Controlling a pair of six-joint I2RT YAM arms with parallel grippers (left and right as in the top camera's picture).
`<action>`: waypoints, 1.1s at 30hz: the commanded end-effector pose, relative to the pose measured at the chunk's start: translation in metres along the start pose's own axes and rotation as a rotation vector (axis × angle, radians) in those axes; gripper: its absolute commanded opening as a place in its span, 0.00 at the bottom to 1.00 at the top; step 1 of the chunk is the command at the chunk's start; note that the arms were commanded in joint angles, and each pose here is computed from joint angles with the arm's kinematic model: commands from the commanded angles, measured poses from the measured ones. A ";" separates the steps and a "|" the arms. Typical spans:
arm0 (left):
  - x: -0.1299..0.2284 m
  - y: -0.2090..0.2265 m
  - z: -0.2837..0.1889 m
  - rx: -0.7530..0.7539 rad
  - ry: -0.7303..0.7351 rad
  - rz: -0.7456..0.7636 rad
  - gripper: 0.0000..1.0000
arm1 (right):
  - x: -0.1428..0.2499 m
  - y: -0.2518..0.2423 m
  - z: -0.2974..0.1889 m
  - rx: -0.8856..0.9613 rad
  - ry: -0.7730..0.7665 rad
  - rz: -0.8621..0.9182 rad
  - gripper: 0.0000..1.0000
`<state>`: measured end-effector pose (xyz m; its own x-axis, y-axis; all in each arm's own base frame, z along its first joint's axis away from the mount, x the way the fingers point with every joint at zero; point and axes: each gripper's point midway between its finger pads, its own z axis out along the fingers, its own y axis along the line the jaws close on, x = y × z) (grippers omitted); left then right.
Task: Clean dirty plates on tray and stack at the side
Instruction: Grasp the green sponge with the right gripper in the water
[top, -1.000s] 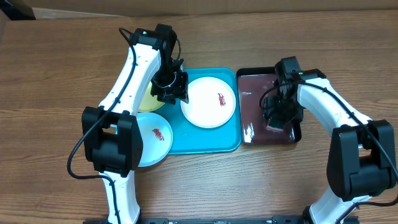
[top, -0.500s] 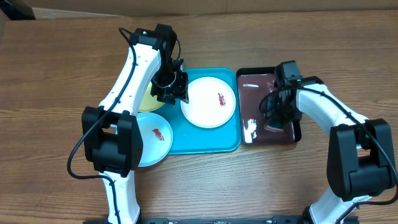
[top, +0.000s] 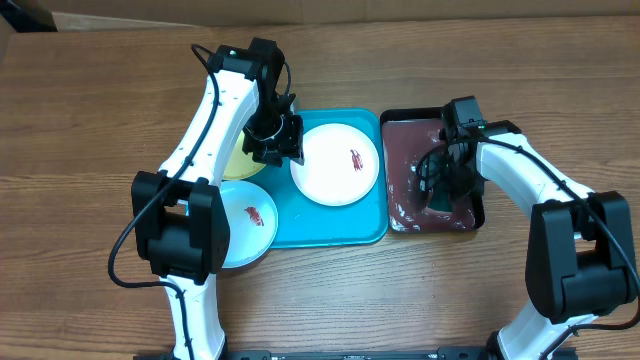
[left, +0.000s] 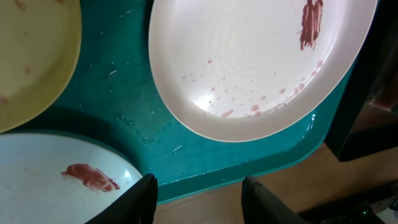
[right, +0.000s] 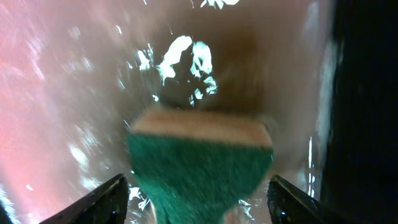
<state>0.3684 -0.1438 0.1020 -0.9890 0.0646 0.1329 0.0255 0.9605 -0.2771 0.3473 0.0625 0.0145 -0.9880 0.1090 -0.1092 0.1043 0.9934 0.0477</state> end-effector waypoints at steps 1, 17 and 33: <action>0.000 0.000 0.003 0.000 0.007 -0.007 0.46 | -0.018 0.004 -0.006 -0.012 -0.064 -0.003 0.73; 0.000 0.000 0.003 -0.001 0.008 -0.007 0.46 | -0.031 0.008 -0.005 -0.031 -0.123 0.004 0.38; -0.001 0.004 0.003 -0.027 0.002 -0.007 0.47 | -0.044 0.018 -0.032 -0.065 -0.121 0.001 0.64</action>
<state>0.3691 -0.1437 0.1018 -0.9894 0.0646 0.1300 0.0265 0.9608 -0.2759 0.3766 0.0704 0.0364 -0.9747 0.1126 -0.1930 0.0970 0.9913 0.0884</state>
